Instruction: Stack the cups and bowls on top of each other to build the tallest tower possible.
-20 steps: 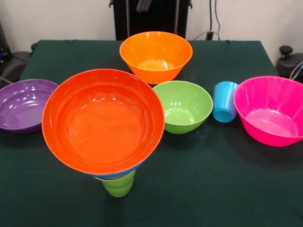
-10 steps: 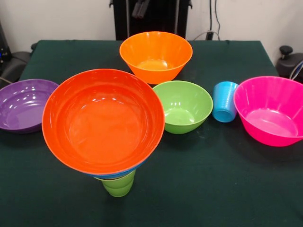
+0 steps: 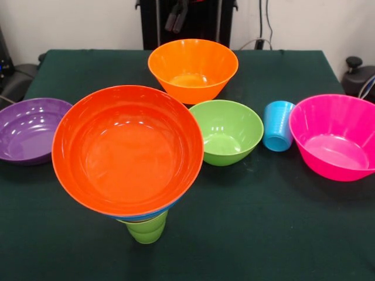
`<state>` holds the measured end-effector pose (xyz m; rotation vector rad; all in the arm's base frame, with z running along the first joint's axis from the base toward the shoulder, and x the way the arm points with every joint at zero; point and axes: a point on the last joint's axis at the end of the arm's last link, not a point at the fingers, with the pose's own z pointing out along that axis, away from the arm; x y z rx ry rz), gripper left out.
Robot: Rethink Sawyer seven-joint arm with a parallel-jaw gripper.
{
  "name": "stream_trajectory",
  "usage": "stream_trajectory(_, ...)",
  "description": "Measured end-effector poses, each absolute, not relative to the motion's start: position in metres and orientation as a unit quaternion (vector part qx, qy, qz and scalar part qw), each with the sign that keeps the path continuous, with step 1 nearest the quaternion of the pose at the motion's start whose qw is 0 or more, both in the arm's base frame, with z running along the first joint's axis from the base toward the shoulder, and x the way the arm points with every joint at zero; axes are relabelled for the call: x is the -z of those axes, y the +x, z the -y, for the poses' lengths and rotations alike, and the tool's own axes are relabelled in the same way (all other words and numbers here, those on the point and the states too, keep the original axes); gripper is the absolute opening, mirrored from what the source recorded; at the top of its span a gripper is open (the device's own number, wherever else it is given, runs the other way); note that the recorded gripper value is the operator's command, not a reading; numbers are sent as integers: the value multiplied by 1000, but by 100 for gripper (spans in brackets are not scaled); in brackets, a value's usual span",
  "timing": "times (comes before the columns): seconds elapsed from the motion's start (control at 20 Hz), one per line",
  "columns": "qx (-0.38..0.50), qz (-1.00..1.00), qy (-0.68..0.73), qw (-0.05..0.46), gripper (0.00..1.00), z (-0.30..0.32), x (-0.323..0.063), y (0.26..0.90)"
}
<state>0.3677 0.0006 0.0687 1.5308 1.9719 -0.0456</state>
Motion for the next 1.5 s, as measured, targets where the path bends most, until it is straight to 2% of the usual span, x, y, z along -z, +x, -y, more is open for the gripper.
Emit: stream_trajectory(1.5, 53, -775, 566, 277, 100, -5, -25, 328)
